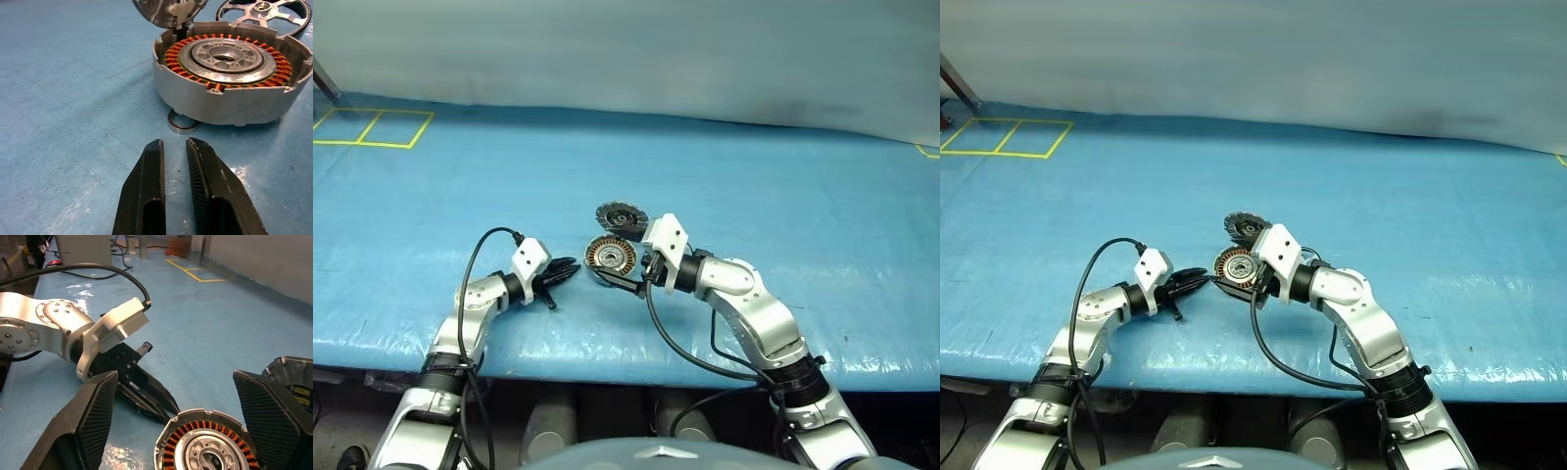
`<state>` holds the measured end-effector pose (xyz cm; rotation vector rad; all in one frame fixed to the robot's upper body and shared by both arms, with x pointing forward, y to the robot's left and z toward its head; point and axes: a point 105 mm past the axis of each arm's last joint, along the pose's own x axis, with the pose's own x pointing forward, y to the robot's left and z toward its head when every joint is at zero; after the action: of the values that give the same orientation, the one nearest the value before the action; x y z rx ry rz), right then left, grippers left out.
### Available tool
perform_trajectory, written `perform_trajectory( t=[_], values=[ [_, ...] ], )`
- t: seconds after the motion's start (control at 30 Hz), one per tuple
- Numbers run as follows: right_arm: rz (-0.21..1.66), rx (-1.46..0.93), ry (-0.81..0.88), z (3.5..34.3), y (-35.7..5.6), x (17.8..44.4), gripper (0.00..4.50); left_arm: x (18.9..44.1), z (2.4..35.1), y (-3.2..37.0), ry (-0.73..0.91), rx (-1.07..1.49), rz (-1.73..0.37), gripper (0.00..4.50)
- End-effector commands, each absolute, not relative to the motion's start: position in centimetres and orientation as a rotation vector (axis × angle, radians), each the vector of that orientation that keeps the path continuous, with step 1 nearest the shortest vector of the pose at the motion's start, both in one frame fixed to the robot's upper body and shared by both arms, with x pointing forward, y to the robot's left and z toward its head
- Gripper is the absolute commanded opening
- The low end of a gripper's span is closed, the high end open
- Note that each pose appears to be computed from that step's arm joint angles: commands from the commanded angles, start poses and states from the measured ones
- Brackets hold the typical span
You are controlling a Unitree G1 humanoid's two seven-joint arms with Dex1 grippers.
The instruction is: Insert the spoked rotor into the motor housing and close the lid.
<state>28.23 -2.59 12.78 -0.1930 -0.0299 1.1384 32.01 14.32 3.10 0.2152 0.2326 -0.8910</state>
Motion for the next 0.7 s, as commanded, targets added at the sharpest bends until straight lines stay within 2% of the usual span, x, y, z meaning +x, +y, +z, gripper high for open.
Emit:
perform_trajectory(
  t=[0.03, 0.33, 0.57, 0.7],
  values=[
    [1.127, -0.218, -0.078, 13.7, -2.7, 28.3, 4.03, 31.8, 2.7, 13.7, 0.261, 0.211, -0.925, 0.74],
    [1.156, -0.268, -0.018, 12.5, -2.8, 27.9, 4.03, 31.5, 2.9, 14.7, 0.273, 0.222, -0.925, 0.74],
    [1.303, -0.722, 0.126, 9.6, -3.8, 28.2, 4.03, 31.2, 3.4, 15.2, 0.264, 0.232, -0.910, 0.74],
    [1.373, -0.960, 0.143, 9.7, -3.6, 30.2, 4.03, 30.6, 3.7, 15.5, 0.244, 0.220, -0.892, 0.74]
  ],
)
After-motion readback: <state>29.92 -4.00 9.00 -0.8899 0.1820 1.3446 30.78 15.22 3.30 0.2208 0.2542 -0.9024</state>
